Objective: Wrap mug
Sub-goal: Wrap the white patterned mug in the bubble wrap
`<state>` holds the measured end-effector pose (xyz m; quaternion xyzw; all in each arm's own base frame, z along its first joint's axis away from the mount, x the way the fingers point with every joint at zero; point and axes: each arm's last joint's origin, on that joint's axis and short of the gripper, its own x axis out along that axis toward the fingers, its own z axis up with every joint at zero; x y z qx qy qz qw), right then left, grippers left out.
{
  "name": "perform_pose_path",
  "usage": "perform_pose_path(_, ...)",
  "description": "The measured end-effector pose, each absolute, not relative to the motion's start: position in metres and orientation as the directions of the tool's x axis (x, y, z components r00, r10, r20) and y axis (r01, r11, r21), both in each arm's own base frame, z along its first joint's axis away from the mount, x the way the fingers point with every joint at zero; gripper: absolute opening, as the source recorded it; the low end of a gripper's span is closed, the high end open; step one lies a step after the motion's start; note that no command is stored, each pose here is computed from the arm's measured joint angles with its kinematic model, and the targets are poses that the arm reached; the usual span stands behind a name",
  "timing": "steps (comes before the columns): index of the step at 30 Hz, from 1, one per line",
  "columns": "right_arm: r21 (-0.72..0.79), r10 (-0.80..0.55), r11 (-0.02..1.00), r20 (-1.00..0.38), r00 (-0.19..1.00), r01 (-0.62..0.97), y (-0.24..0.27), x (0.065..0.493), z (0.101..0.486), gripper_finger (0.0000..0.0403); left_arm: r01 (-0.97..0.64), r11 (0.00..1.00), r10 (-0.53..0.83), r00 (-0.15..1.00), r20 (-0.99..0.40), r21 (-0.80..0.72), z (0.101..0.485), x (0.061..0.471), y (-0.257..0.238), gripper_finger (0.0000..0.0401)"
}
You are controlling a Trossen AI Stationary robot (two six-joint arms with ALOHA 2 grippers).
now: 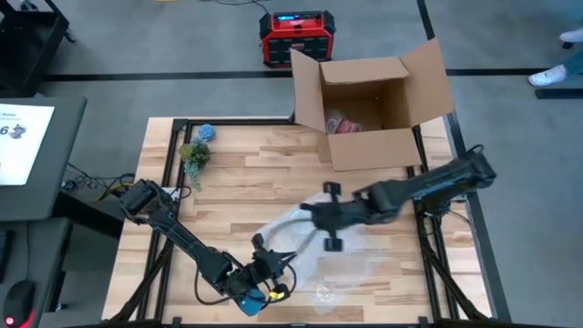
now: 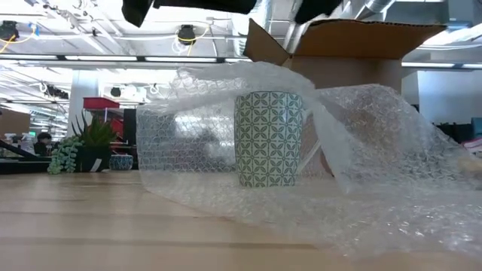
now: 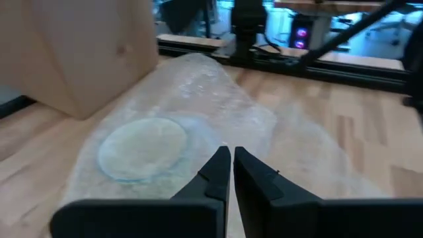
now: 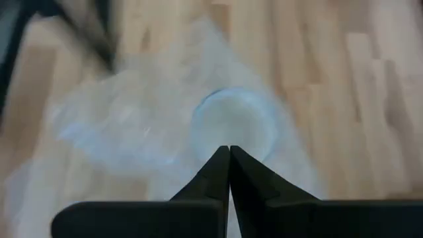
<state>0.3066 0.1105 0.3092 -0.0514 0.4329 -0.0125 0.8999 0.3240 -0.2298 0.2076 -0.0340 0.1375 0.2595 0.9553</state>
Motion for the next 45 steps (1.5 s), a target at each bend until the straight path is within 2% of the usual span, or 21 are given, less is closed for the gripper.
perform_pose_path(4,-0.066,-0.032,0.997,-0.813,0.581,-0.037,0.129,0.277,0.287,0.0,-0.442,0.897,0.412,0.845,-0.34,-0.011,0.207,0.325,-0.23,0.0)
perform_pose_path(8,-0.054,-0.098,0.993,-0.864,0.493,0.103,0.128,0.246,0.249,0.0,-0.353,0.927,0.249,0.833,-0.493,-0.13,0.211,0.312,-0.233,0.0)
perform_pose_path(13,-0.058,-0.197,0.937,-0.903,0.383,0.345,0.111,0.218,0.203,0.0,-0.37,0.901,0.1,0.685,-0.722,-0.226,0.193,0.297,-0.234,0.0)
perform_pose_path(17,0.011,-0.158,0.92,-0.904,0.397,0.391,0.111,0.211,0.176,0.0,-0.364,0.893,0.012,0.608,-0.793,-0.266,0.175,0.298,-0.24,0.0)
perform_pose_path(19,0.06,-0.123,0.927,-0.883,0.452,0.371,0.114,0.213,0.172,0.0,-0.327,0.907,0.0,0.632,-0.775,-0.266,0.166,0.307,-0.242,0.0)
perform_pose_path(22,0.109,-0.083,0.94,-0.847,0.525,0.324,0.118,0.222,0.176,0.0,-0.272,0.92,0.01,0.738,-0.675,-0.284,0.167,0.328,-0.238,0.0)
perform_pose_path(26,0.142,-0.049,0.955,-0.793,0.607,0.262,0.119,0.235,0.19,0.0,-0.274,0.93,0.107,0.841,-0.53,-0.246,0.183,0.344,-0.227,0.0)
perform_pose_path(30,0.149,-0.043,0.961,-0.75,0.66,0.233,0.115,0.249,0.206,0.0,-0.392,0.902,0.278,0.849,-0.449,-0.183,0.199,0.347,-0.21,0.0)
perform_pose_path(33,0.159,-0.042,0.963,-0.707,0.706,0.216,0.111,0.259,0.217,0.0,-0.448,0.878,0.349,0.84,-0.415,-0.168,0.205,0.35,-0.2,0.0)
perform_pose_path(42,0.155,-0.009,0.981,-0.569,0.822,0.118,0.108,0.282,0.257,0.0,-0.489,0.85,0.375,0.822,-0.428,-0.195,0.207,0.354,-0.187,0.0)
perform_pose_path(45,0.152,0.041,0.987,-0.532,0.846,0.048,0.108,0.289,0.273,0.0,-0.494,0.848,0.378,0.816,-0.436,-0.19,0.206,0.354,-0.186,0.0)
